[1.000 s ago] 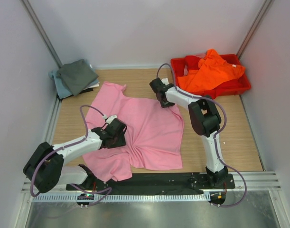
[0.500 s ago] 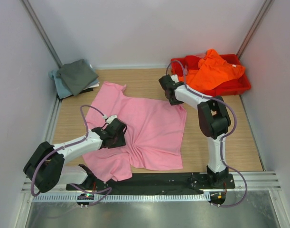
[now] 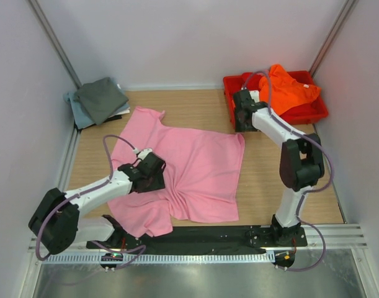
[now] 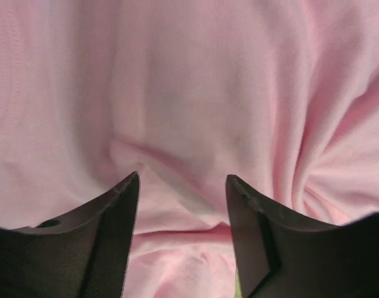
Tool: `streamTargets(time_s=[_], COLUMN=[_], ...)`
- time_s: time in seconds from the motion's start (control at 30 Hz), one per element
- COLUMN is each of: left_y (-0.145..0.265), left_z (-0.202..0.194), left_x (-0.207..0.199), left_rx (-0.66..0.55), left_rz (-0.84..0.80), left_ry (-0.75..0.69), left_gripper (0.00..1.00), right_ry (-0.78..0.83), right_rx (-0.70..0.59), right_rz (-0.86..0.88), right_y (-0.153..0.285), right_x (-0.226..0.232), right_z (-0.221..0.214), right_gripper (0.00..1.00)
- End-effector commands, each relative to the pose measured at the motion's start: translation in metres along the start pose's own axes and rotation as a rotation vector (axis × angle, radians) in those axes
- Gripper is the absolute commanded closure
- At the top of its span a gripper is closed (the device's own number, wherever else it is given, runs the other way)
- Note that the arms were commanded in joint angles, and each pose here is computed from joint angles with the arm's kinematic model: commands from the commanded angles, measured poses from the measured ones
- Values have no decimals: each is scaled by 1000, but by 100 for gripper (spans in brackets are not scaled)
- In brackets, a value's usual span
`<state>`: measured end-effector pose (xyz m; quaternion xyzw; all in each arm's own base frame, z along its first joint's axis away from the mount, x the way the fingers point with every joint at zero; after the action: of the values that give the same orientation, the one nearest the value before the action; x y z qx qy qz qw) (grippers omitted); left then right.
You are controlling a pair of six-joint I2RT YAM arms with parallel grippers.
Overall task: Fold and stack the t-shirts
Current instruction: Flatten the tshirt out
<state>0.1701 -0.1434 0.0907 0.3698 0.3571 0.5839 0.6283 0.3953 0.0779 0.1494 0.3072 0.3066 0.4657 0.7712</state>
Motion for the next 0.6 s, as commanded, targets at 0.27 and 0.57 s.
streamTargets(time_s=[0.27, 0.57], left_y=[73, 56], left_z=[54, 74], left_x=[36, 65], left_rx=[-176, -103], left_rz=[101, 92], left_ry=[74, 170], left_gripper=[13, 15], right_ry=[-232, -186], right_rx=[100, 223], right_rz=[684, 760], right_y=[126, 104], right_x=[26, 87], right_z=[-61, -80], right_gripper=[12, 13])
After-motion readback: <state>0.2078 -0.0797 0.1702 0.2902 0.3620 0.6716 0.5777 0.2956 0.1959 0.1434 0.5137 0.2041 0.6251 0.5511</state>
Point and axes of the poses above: each gripper's point midway between its finger pads, its own y axis back along the fingers, its own x axis along the line the jaws close on, z = x × y, the point moved 7 cm from there along y, back along the fingers, and after that the axes turned 14 degrees about -y, right-handed, at the moved point
